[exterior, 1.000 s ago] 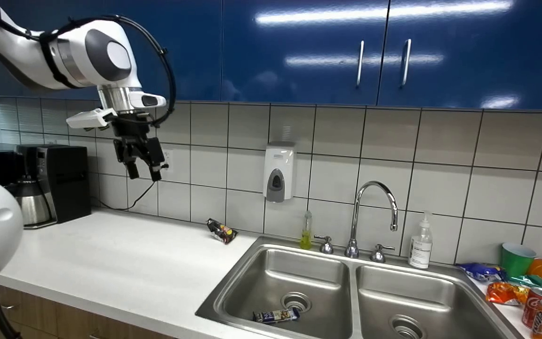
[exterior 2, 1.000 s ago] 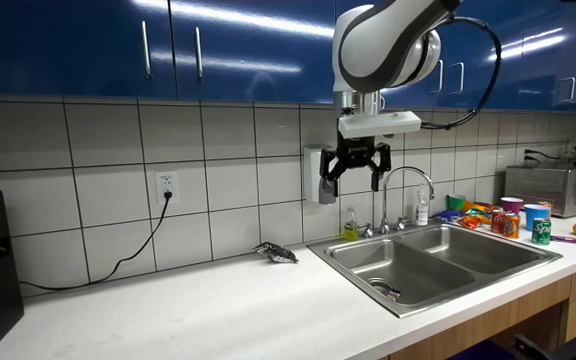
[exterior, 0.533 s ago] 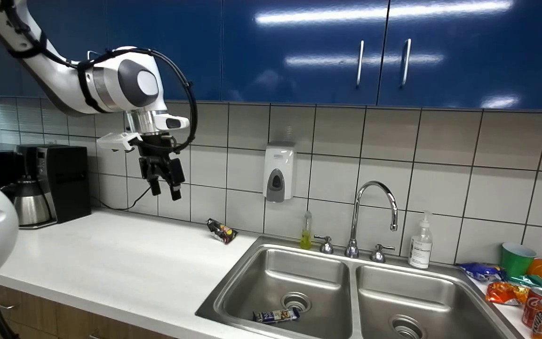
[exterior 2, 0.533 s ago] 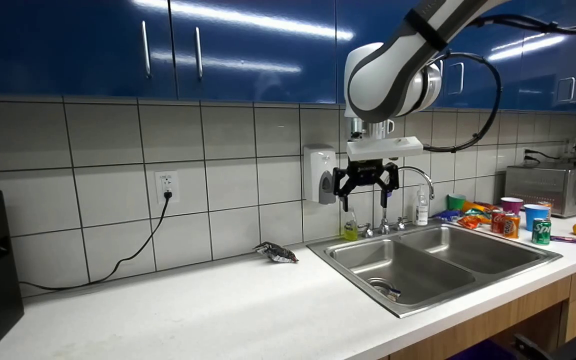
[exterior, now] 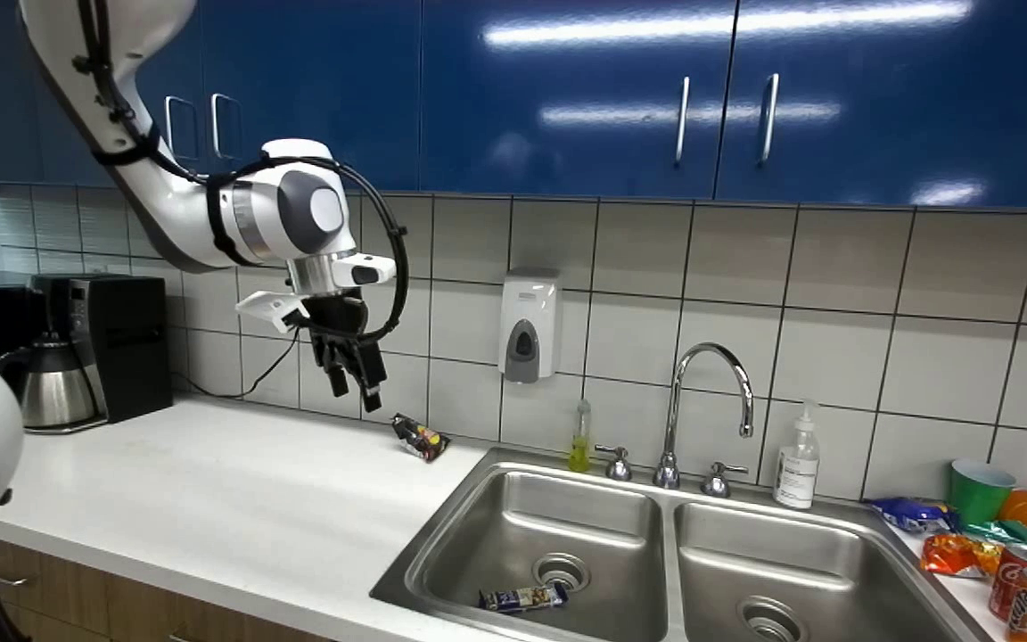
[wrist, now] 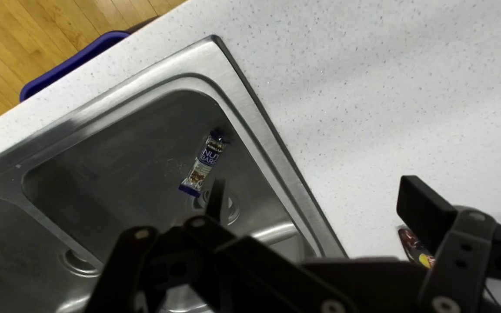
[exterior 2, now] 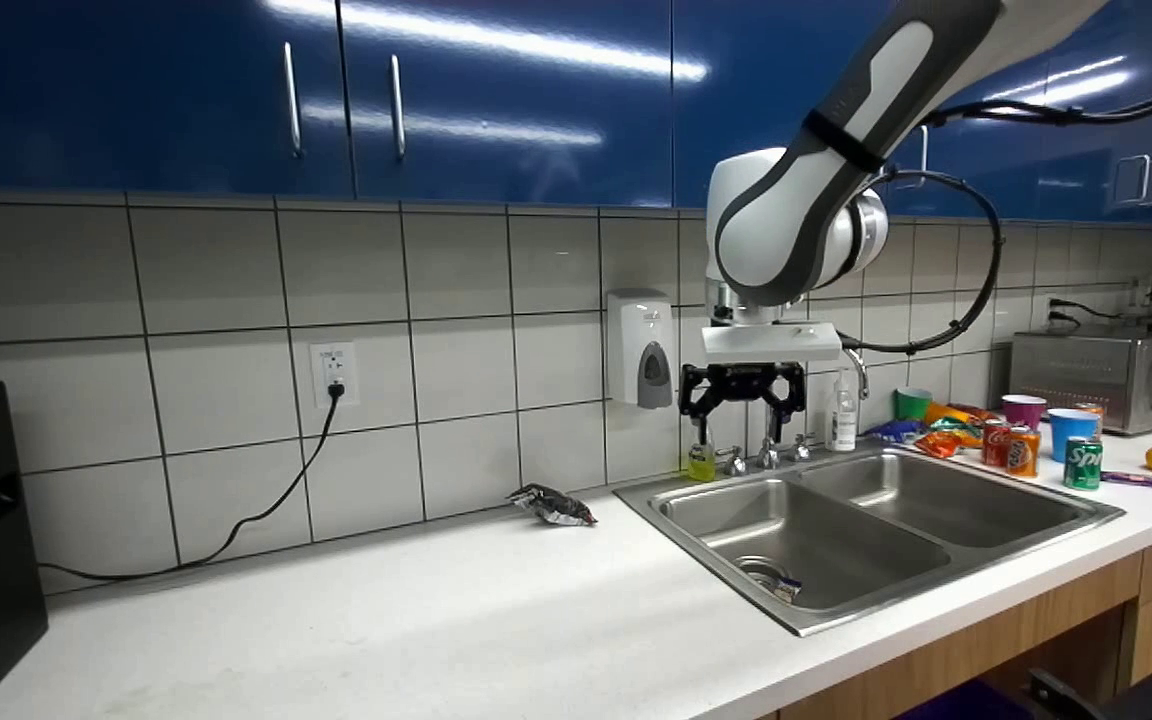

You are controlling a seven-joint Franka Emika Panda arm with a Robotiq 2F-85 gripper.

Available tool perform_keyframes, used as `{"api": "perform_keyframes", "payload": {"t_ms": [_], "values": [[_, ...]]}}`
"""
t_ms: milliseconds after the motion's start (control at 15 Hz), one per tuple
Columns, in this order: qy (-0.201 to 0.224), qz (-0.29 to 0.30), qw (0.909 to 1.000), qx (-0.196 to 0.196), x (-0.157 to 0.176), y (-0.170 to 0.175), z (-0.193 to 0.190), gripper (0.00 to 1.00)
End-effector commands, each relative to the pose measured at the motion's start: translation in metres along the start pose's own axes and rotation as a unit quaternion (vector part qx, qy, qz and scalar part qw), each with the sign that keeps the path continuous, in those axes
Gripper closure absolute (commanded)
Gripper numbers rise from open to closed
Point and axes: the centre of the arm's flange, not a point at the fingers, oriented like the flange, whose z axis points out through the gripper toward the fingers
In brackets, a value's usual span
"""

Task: Remove the packet from the left sink.

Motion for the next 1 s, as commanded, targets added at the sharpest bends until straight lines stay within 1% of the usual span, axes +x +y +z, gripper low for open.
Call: {"api": "perform_keyframes", "payload": {"t_ms": [0,600,933], "values": [[0.019,0.036,0.9992,-0.004,0.016,0.006,0.033,0.00],[0.028,0.088,0.9952,-0.034,0.048,0.039,0.096,0.00],[0.023,0.108,0.9931,-0.041,0.068,0.044,0.131,0.00]]}}
